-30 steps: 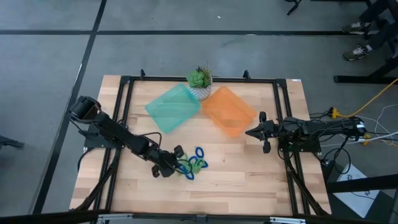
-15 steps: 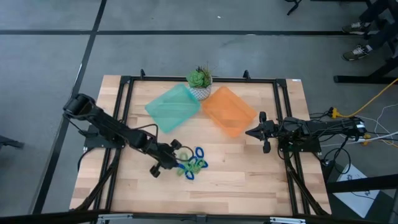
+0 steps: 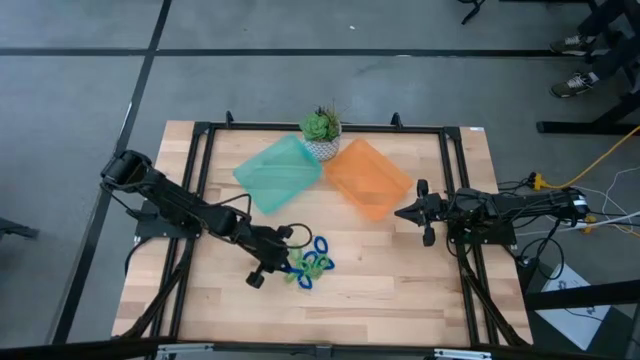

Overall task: Sort spring keychains
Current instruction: Put the blue spring keychain into the green bin

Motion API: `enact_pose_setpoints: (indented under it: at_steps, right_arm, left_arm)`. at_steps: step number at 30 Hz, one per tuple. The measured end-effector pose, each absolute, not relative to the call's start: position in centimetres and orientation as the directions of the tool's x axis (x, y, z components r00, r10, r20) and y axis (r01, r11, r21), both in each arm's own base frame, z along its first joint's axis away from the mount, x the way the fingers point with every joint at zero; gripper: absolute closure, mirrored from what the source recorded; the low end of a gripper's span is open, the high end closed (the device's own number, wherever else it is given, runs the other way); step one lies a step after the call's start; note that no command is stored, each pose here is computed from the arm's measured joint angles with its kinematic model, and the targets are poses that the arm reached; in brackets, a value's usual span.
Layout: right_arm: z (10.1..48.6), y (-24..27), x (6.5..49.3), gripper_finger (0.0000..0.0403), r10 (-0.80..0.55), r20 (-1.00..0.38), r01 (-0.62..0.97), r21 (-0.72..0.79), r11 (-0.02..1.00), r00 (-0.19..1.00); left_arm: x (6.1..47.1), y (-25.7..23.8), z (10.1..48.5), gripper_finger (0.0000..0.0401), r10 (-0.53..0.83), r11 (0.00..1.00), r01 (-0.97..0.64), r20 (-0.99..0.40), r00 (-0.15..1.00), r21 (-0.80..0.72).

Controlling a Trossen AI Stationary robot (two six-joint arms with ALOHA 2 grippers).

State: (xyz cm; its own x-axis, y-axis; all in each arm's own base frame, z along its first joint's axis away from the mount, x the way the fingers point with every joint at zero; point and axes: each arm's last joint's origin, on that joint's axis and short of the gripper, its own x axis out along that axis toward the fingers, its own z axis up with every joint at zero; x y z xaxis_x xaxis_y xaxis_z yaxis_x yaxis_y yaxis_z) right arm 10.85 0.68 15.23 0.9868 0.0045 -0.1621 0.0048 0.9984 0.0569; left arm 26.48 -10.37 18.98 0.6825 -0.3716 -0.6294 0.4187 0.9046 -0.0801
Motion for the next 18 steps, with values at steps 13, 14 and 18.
enact_pose_setpoints:
  at_steps: [13,14,18]
  right_arm:
    - [15.2,0.7,10.9,0.0395,0.004,-0.162,0.005,0.057,0.998,0.987]
    - [15.2,0.7,10.9,0.0395,0.004,-0.162,0.005,0.057,0.998,0.987]
    - [15.2,0.7,10.9,0.0395,0.004,-0.162,0.005,0.057,0.998,0.987]
  left_arm:
    - [28.2,-10.5,21.8,0.0358,-0.308,0.947,0.320,-0.339,0.889,-0.020]
    - [28.2,-10.4,21.9,0.0359,-0.289,0.953,0.302,-0.331,0.898,-0.012]
    - [28.6,-9.6,22.1,0.0361,-0.188,0.978,0.207,-0.307,0.933,0.030]
